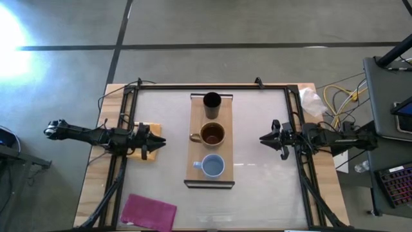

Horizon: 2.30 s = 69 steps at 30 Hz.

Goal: Stack small to large cups/mugs on shelf
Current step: Return to Home Position

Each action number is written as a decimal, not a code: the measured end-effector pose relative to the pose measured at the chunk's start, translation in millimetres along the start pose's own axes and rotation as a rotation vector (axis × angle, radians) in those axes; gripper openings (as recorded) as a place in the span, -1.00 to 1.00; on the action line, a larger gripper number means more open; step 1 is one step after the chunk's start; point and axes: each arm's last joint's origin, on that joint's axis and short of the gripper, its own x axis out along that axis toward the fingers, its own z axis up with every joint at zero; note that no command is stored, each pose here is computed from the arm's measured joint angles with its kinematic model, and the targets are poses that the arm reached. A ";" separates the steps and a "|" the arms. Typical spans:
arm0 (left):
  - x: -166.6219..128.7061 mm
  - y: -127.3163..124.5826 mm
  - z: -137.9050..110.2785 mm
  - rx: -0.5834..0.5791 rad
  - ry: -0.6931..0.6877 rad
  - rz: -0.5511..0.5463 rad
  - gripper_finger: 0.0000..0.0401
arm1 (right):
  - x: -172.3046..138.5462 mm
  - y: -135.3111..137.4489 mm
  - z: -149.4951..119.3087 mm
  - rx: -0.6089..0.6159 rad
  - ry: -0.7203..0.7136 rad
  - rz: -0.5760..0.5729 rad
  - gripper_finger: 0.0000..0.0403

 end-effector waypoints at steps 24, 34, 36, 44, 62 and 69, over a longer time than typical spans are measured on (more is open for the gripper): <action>0.8 0.4 -0.8 0.003 0.009 0.007 -0.45 | 0.0 0.0 0.1 0.000 0.000 0.000 -0.59; 0.8 0.4 -0.8 0.003 0.009 0.007 -0.45 | 0.0 0.0 0.1 0.000 0.000 0.000 -0.65; 0.8 0.4 -0.8 0.003 0.009 0.007 -0.46 | 0.0 0.0 0.1 0.000 0.000 0.000 -0.65; 0.8 0.4 -0.9 0.003 0.009 0.007 -0.46 | 0.0 0.0 0.1 0.000 0.000 0.000 -0.60; 0.8 0.4 -0.9 0.003 0.009 0.007 -0.46 | 0.0 0.0 0.1 0.000 0.000 0.000 -0.63; 0.9 0.4 -0.9 0.003 0.011 0.008 -0.45 | 0.0 0.0 0.1 0.000 -0.001 0.000 -0.61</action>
